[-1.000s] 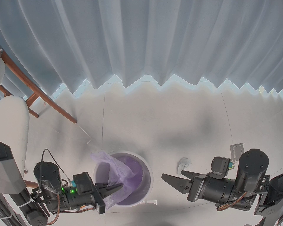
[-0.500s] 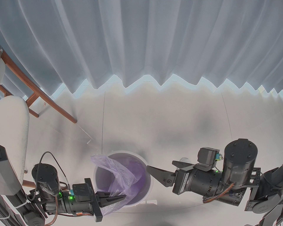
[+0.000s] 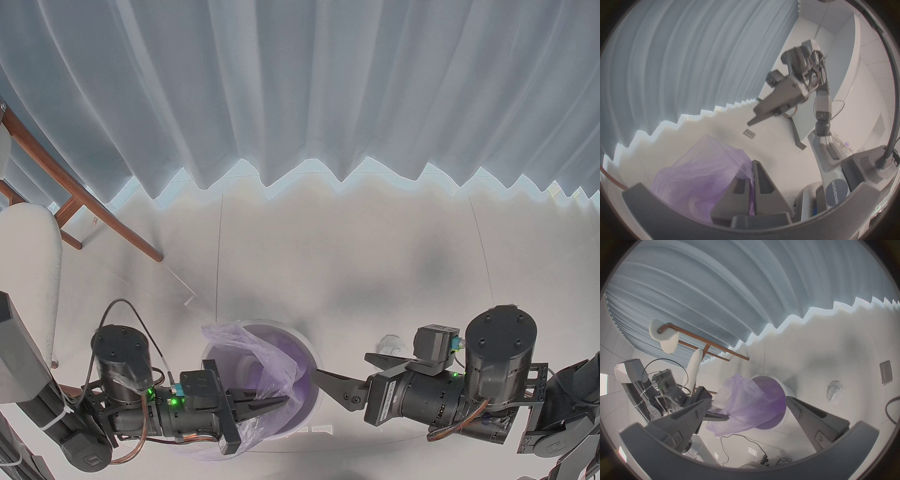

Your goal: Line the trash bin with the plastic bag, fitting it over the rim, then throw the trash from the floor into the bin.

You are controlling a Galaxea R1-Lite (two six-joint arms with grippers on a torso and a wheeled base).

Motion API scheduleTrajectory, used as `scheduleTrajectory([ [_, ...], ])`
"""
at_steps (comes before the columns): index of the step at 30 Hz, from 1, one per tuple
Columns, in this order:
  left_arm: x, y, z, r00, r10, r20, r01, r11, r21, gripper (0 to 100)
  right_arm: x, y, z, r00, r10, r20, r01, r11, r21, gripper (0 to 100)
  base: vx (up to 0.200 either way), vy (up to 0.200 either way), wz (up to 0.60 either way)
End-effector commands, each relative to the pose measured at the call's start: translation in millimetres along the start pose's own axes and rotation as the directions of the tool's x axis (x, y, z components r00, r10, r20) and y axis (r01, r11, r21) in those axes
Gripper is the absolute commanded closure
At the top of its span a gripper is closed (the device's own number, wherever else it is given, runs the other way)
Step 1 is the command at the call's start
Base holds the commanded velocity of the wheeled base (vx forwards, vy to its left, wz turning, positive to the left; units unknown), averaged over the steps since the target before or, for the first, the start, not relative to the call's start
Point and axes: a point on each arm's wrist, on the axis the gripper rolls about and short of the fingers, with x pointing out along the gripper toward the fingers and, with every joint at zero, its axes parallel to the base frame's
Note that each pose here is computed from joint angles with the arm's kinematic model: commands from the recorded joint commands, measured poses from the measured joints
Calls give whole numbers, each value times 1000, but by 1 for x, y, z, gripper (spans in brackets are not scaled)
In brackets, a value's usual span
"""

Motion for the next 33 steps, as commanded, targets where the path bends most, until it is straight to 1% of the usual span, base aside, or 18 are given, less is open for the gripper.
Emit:
scheduleTrajectory([
  [1,15,12,15,988,-59,-145,80,987,142,100,-20,6,12,998,25,54,-26,1000,6,0,0,0,0],
  [5,15,17,21,990,-49,-132,68,987,147,100,-29,5,13,997,33,67,-34,999,9,0,0,0,0],
  [6,12,27,26,991,-19,-134,37,990,138,100,-34,4,13,997,37,73,-38,999,16,0,0,0,0],
  [7,10,30,28,990,-10,-141,28,991,133,100,-35,4,13,997,37,73,-38,999,16,0,0,0,0],
  [9,4,38,45,987,1,-159,20,991,134,100,-35,4,13,997,37,73,-39,999,19,0,0,0,0],
  [12,1,44,68,984,-6,-176,36,986,165,100,-34,2,13,997,30,73,-32,999,21,0,0,0,0],
  [13,-1,47,84,976,-28,-214,76,973,218,100,-32,1,14,997,20,74,-22,999,23,0,0,0,0],
  [14,-1,49,90,970,-40,-239,100,964,248,100,-31,0,15,997,17,77,-19,1000,25,0,0,0,0],
  [17,-5,50,97,935,-72,-347,204,910,362,100,-30,1,16,997,18,79,-20,999,25,0,0,0,0],
  [18,-5,50,97,931,-72,-359,214,903,373,100,-30,1,15,997,17,77,-19,1000,25,0,0,0,0],
  [19,-8,47,97,899,-63,-433,272,855,441,100,-26,0,14,998,12,68,-13,1000,25,0,0,0,0],
  [22,-11,29,101,855,-63,-515,375,762,528,100,-17,-1,10,999,-3,47,2,1000,24,0,0,0,0],
  [23,-12,28,101,853,-64,-519,379,758,530,100,-17,-1,10,999,-3,47,2,1000,24,0,0,0,0],
  [24,-13,15,98,823,-67,-564,436,712,551,100,-10,-2,6,1000,-14,26,14,1000,24,0,0,0,0],
  [26,-16,-3,91,790,-65,-610,500,644,579,100,0,-1,5,1000,-21,17,21,999,25,0,0,0,0],
  [27,-17,-11,86,774,-72,-629,528,621,579,100,3,-1,6,1000,-24,17,24,999,26,0,0,0,0],
  [31,-21,-46,61,694,-131,-708,646,547,532,100,9,0,12,999,-24,34,23,999,31,0,0,0,0],
  [33,-19,-53,56,683,-142,-717,666,524,530,100,10,1,12,999,-23,33,22,999,31,0,0,0,0],
])
